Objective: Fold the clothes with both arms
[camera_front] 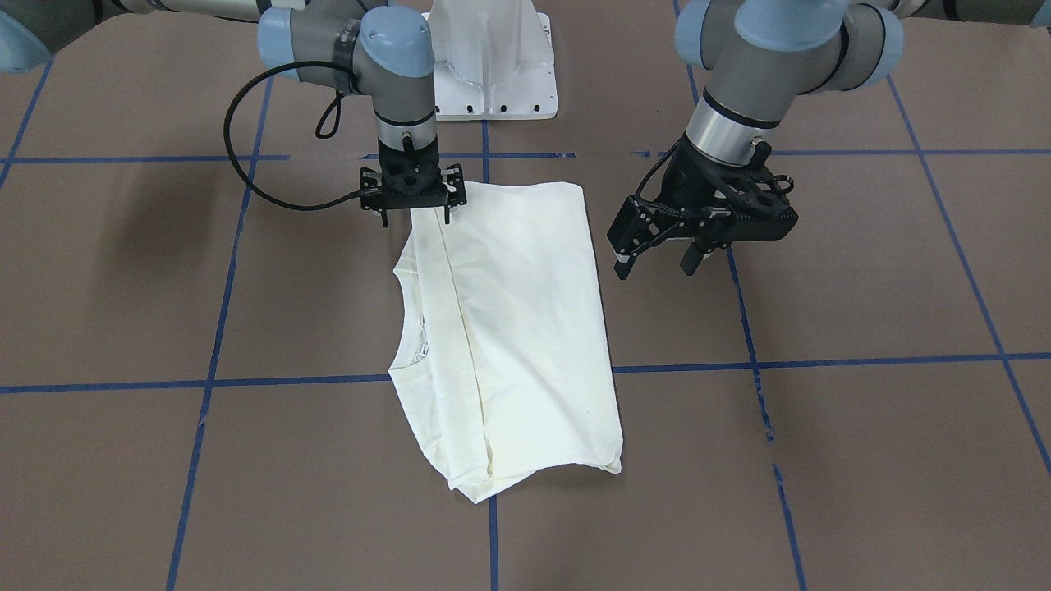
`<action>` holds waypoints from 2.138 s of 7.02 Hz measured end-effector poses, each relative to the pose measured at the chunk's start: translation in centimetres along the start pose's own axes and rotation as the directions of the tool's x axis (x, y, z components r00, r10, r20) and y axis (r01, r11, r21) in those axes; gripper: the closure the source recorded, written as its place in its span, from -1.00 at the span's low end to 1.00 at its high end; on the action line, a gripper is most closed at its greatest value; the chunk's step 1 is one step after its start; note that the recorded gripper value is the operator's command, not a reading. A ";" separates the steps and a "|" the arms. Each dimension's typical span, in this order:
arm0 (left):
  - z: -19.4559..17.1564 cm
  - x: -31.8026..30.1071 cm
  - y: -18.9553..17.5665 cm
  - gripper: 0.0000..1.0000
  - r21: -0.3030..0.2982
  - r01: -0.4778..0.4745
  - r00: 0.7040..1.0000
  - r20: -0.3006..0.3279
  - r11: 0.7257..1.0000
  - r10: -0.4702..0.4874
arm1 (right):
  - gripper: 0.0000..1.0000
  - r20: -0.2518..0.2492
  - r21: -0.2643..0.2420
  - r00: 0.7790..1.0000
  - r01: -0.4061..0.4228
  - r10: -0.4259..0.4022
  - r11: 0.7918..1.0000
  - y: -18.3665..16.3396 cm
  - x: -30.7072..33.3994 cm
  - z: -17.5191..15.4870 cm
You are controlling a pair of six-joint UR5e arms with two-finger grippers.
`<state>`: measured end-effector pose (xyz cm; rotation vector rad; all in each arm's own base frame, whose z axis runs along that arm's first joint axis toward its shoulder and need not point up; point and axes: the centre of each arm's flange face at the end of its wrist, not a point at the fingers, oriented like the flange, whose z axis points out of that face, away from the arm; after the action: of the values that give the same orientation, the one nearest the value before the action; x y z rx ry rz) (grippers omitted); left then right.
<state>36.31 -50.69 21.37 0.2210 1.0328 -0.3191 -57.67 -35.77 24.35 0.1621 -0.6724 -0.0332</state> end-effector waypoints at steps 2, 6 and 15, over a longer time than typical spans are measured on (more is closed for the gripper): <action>0.0 -0.2 0.2 -1.00 -0.004 0.000 1.000 0.000 1.000 0.000 | -1.00 -0.074 -0.064 0.997 0.018 -0.023 0.998 -0.6 -2.5 1.5; 0.7 -0.2 1.0 -1.00 -0.018 -0.004 1.000 0.003 1.000 0.004 | -1.00 -0.141 -0.137 0.985 0.079 -0.098 0.987 -0.4 -2.2 3.2; 2.0 0.0 2.6 -1.00 -0.044 -0.009 1.000 0.009 0.999 0.009 | -1.00 -0.190 -0.163 0.975 0.088 -0.119 0.983 -2.3 0.2 3.5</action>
<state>38.92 -48.91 22.45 0.1843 1.0282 -0.2890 -59.65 -38.51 26.75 0.0505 -0.4585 -0.1669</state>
